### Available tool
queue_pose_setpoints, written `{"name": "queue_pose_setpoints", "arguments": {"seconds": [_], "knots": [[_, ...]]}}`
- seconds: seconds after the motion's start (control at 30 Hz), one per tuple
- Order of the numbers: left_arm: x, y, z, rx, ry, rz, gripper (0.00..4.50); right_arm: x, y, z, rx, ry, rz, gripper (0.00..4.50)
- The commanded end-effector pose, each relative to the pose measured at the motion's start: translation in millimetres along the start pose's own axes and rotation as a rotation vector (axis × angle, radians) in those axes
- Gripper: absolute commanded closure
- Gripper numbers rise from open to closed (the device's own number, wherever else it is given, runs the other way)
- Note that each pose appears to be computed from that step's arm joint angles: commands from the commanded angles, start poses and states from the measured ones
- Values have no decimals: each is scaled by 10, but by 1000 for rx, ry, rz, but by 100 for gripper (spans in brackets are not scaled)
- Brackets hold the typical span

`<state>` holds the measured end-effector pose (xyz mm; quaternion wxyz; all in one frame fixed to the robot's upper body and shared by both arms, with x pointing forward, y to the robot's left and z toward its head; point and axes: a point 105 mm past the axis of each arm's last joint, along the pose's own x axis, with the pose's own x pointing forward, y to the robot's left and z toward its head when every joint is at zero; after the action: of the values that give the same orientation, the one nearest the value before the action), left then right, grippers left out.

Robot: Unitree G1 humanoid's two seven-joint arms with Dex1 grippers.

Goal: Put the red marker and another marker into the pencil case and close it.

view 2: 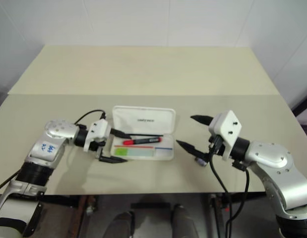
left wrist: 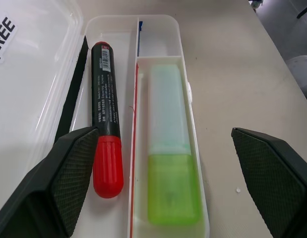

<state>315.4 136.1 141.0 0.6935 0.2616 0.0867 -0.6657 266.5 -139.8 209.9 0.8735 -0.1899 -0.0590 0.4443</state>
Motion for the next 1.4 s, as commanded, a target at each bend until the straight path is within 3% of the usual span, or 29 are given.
{"name": "queue_pose_setpoints", "arguments": {"seconds": [0.03, 0.17, 0.37, 0.7, 0.9, 1.2, 1.4], "knots": [[-146, 50, 340, 51, -128, 36, 2, -38, 6, 71, -4, -24, -9, 0], [-368, 13, 577, 24, -240, 59, 2, -205, -1, -47, 45, 33, -46, 0], [-592, -108, 741, -6, -269, 71, 2, -484, 91, -279, 139, 127, -92, 0], [-579, -210, 727, -8, -239, 76, 2, -683, 181, -1010, 331, 256, -95, 0], [-591, -208, 732, 0, -220, 91, 2, -618, 58, -1281, 358, 262, -92, 0], [-613, -194, 759, 10, -214, 114, 2, -421, -26, -1459, 371, 244, -62, 0], [-651, -178, 748, 14, -208, 134, 0, -378, 20, -1436, 369, 226, -37, 204]]}}
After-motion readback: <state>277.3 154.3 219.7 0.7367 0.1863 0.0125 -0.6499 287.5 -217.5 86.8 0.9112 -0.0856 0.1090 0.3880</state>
